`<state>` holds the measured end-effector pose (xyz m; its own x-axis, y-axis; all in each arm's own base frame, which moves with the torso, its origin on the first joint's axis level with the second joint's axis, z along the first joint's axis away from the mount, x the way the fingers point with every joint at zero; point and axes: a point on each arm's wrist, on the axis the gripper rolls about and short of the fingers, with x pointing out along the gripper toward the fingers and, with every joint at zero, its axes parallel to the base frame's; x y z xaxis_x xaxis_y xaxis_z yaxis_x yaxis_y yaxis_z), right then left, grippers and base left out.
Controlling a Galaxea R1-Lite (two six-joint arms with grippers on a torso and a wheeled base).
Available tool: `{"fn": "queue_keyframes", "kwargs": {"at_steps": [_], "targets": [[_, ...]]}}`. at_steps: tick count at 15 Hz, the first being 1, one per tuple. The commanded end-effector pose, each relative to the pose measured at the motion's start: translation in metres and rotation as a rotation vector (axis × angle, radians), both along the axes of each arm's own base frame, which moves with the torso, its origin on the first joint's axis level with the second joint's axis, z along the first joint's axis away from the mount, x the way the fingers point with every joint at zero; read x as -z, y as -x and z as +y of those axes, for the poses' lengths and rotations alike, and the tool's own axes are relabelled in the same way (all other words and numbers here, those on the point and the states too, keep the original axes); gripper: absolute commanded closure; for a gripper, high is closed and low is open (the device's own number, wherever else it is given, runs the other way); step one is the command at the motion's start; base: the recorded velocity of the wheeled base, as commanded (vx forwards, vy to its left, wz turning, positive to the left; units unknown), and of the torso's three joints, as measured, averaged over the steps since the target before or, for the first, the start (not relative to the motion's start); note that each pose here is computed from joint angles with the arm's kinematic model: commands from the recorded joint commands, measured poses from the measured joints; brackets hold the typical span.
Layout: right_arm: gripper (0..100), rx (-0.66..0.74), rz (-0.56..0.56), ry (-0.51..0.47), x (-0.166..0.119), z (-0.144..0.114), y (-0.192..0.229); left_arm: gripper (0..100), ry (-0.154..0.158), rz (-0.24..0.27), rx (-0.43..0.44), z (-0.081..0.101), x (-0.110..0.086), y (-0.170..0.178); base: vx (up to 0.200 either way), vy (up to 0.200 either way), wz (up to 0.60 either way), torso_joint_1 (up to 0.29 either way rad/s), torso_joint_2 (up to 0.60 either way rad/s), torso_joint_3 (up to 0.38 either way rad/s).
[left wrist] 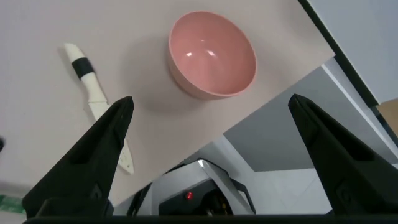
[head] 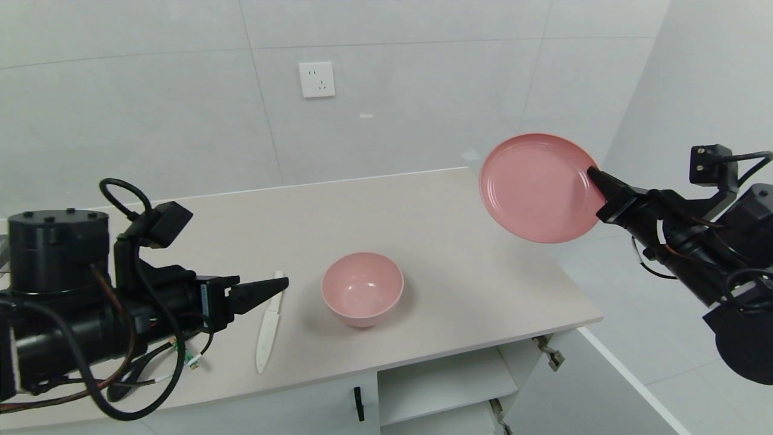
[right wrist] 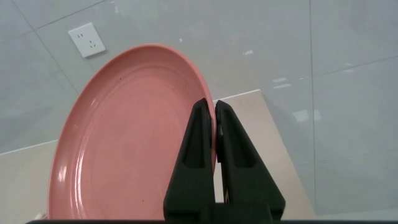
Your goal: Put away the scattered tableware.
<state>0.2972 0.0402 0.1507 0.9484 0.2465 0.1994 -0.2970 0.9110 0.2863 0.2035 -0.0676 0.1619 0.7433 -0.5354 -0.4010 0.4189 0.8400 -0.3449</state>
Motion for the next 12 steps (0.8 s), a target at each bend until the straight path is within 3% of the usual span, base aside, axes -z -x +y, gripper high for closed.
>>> {"fn": "queue_keyframes", "kwargs": {"at_steps": [1,6,12], "targets": [[100,0.002,-0.003,0.000,-0.001,-0.001,0.000,0,-0.024,0.069,0.018,-0.011,0.016,-0.020,0.000,0.000,0.00,0.000,0.00,0.000],[100,0.002,-0.002,0.000,0.000,-0.001,0.000,0,-0.045,0.060,-0.032,-0.024,0.035,-0.063,0.000,0.000,0.00,0.000,0.00,0.000],[100,0.009,0.000,0.000,0.000,-0.003,0.000,0,-0.052,0.086,0.009,-0.044,0.054,-0.082,0.000,0.000,0.00,0.000,0.00,0.000]]}}
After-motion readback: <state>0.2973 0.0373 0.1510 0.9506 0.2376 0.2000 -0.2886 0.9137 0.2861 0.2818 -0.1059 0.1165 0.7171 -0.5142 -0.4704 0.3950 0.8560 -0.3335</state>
